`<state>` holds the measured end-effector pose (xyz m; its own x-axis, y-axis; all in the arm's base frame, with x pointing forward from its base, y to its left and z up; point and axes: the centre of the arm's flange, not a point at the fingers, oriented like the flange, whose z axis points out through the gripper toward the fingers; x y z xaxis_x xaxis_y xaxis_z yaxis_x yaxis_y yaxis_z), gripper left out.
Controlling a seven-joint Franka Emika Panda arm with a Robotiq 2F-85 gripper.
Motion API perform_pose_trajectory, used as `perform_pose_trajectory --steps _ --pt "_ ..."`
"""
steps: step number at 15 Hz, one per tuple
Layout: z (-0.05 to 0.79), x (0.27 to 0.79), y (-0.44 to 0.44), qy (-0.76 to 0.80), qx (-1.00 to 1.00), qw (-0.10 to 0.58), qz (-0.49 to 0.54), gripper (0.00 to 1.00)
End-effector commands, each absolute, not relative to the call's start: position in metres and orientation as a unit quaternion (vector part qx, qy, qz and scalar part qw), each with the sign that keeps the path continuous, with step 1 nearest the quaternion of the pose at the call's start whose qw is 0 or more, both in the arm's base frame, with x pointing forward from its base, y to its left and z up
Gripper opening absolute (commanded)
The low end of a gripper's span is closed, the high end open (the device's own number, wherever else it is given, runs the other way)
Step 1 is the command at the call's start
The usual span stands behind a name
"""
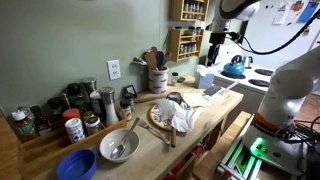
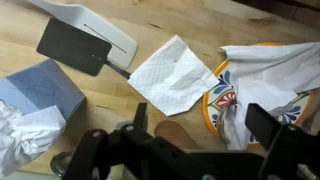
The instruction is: Place the metal spatula in the utensil holder
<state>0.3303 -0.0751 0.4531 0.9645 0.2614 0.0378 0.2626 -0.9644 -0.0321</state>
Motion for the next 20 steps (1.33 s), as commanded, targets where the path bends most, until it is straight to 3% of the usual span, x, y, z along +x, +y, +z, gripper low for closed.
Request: perform_pose_trajectory --steps 1,12,20 --pt "0.453 0.33 -0.075 -0.132 -0.991 0.018 -0.016 1.0" --pt "0.458 0.332 -0.091 -0.124 -0.991 0.026 -0.032 1.0" --pt "0.454 0.303 -0.197 -0.009 -0.986 0.117 -0.117 1.0"
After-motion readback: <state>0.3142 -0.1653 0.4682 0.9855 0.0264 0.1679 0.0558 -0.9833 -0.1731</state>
